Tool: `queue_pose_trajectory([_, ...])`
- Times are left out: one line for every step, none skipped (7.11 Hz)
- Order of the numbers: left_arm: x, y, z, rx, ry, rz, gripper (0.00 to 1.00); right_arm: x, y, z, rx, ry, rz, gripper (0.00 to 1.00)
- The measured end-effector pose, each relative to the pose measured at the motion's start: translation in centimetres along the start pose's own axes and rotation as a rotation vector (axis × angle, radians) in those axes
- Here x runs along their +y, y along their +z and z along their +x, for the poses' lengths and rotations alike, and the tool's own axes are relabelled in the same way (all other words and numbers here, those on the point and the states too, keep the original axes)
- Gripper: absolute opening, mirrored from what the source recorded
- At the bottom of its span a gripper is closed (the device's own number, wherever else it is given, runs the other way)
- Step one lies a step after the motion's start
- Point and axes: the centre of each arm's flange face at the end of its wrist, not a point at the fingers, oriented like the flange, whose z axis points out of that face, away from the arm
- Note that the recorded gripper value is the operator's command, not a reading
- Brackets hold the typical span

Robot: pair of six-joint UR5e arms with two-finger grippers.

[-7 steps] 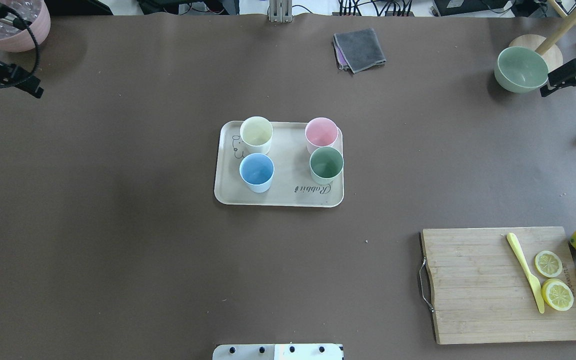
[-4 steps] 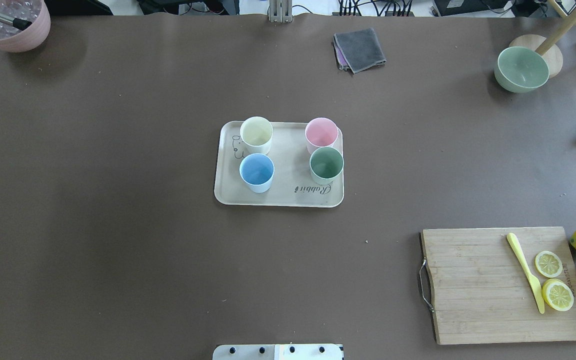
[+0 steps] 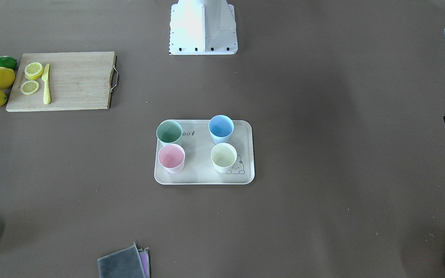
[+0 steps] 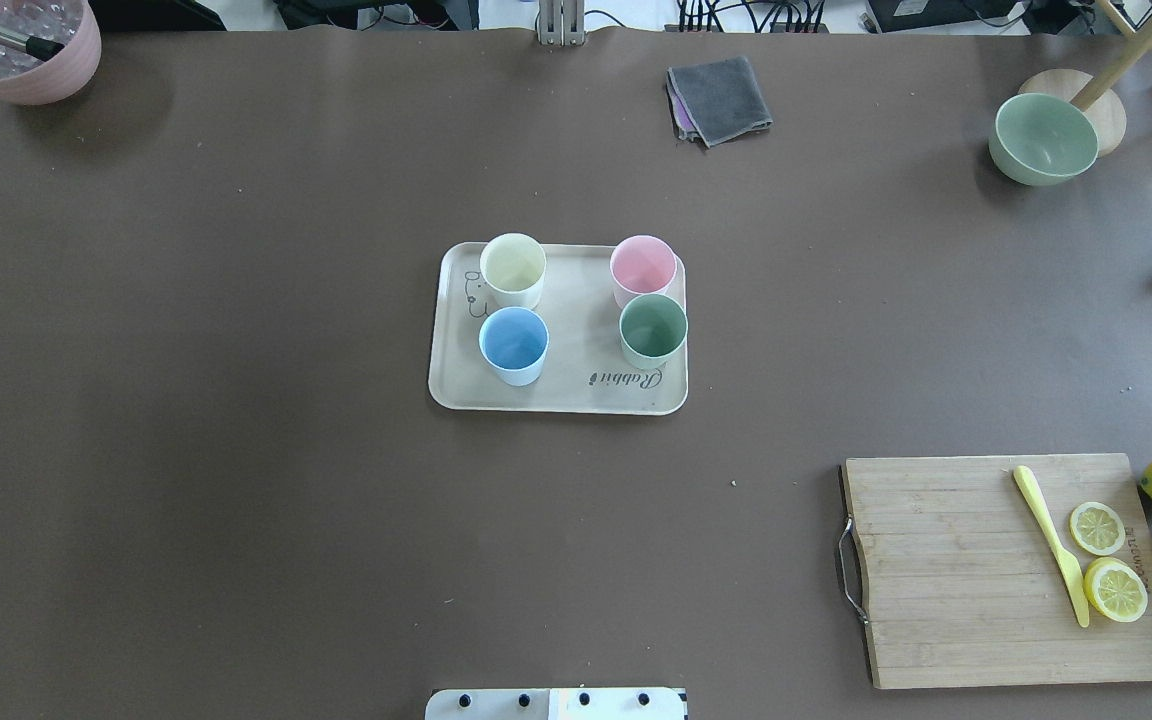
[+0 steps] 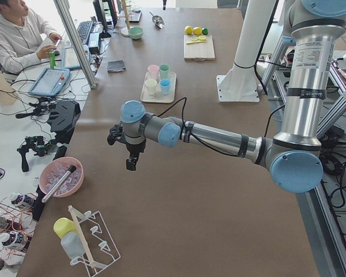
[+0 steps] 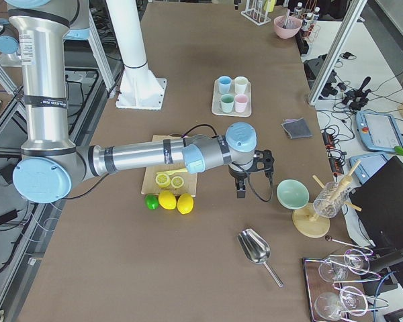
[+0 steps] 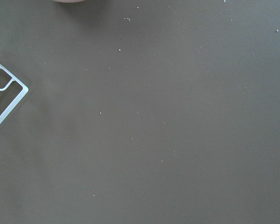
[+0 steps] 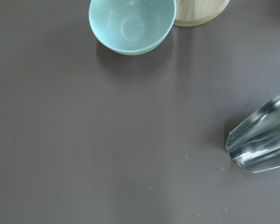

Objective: Place all cups on tray

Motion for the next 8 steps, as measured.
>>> queue_pose_trajectory([0.13,0.2,-0.23,-0.001,-0.004,-0.003,0.98,0.56,0.18,0.51,0.006,-0.009,-0.008,1.0])
queue_pose_trajectory([0.12,0.2,-0.22,-0.001,-0.004,-0.003,0.98,0.78,0.27,0.71,0.008,-0.013,-0.012,1.0])
queue_pose_trajectory([0.08,0.1,-0.1,0.001,-0.001,-0.001,0.98,0.81,0.28,0.75,0.009,-0.015,-0.013,1.0])
queue_pose_trajectory([0.03,-0.05,0.07,0.003,0.002,0.002,0.98,0.79,0.33,0.78,0.009,-0.015,-0.014,1.0])
queue_pose_trajectory([-0.05,-0.21,0.24,0.004,0.005,0.005,0.98,0.74,0.39,0.8,0.01,-0.015,-0.015,1.0])
queue_pose_trajectory([-0.08,-0.32,0.34,0.005,0.008,0.007,0.98,0.67,0.37,0.75,0.01,-0.016,-0.014,1.0])
queue_pose_trajectory([-0.06,-0.34,0.33,0.003,0.008,0.008,0.98,0.63,0.36,0.73,0.01,-0.016,-0.014,1.0])
queue_pose_trajectory([0.03,-0.2,0.16,-0.002,0.006,0.005,0.98,0.55,0.32,0.66,0.01,-0.018,-0.013,1.0])
